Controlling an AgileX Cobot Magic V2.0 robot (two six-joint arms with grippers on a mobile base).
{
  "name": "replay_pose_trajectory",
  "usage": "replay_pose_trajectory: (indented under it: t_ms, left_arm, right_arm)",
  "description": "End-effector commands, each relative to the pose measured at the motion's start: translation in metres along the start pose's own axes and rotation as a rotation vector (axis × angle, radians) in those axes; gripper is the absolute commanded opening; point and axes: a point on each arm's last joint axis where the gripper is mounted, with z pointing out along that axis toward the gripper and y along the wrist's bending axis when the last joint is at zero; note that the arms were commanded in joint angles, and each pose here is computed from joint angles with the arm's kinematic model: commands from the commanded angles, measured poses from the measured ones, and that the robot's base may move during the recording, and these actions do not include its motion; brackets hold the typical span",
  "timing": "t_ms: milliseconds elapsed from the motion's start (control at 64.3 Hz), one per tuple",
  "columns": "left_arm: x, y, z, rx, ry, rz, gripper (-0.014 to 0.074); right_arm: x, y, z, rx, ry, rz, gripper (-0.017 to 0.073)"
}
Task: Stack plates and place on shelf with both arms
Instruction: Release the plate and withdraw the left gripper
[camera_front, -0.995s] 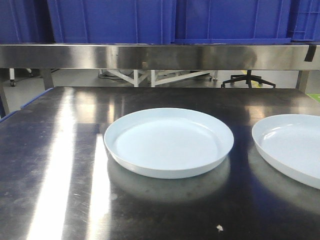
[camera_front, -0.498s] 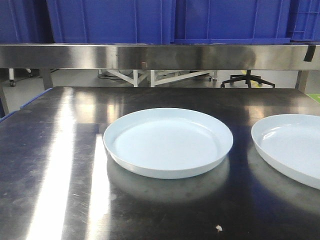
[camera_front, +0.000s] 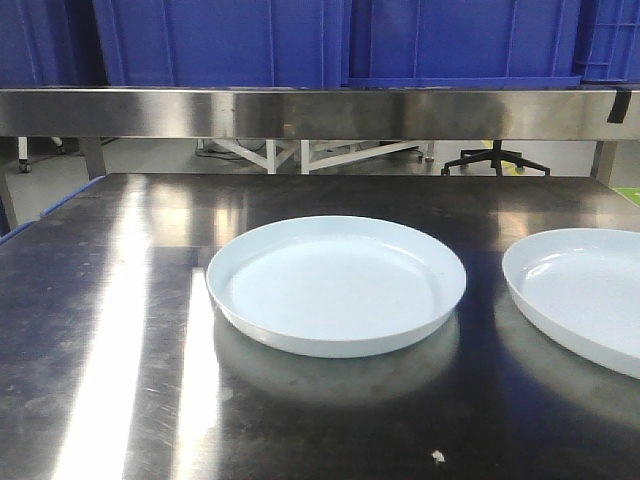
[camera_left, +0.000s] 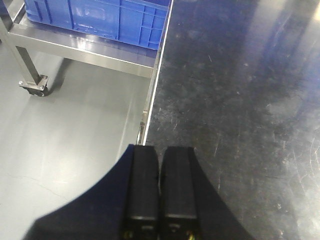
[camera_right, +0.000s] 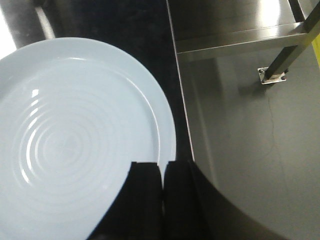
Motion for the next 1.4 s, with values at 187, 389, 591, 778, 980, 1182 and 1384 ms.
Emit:
replay_pose_trajectory:
  t_ms: [187,389,591,778,980,1182,1384]
  left_arm:
    - [-0.015,-0.004,-0.005,0.025,-0.104,0.001,0.0083]
    - [-0.015,-0.004,-0.005,0.025,-0.104,0.001,0.0083]
    - [-0.015,-0.004,-0.005,0.025,-0.104,0.001,0.0083]
    - [-0.015,-0.004,-0.005,0.025,-0.104,0.001,0.0083]
    - [-0.015,-0.004,-0.005,0.025,-0.104,0.001,0.0083]
    - [-0.015,-0.004,-0.005,0.025,-0.104,0.001,0.0083]
    - [-0.015,-0.004,-0.005,0.025,-0.104,0.001,0.0083]
  right_arm:
    - [-0.019,0.003,-0.007,-0.029,-0.128,-0.008,0.0490]
    - [-0.019,0.003,-0.007,-0.029,-0.127,-0.008,0.0490]
    - [-0.018,0.003,-0.007,-0.026,-0.119,-0.008,0.0490]
    - [-0.022,0.004,0.005,-0.007,-0.095,-0.047,0.0490]
    - [-0.047,0.009,0.029,0.016,-0.043,-0.077,0.0490]
    - [-0.068,0.015,0.056,0.041,0.039,-0.081,0.0490]
    - [-0.071,0.006,0.075,0.077,0.098,-0.059,0.0490]
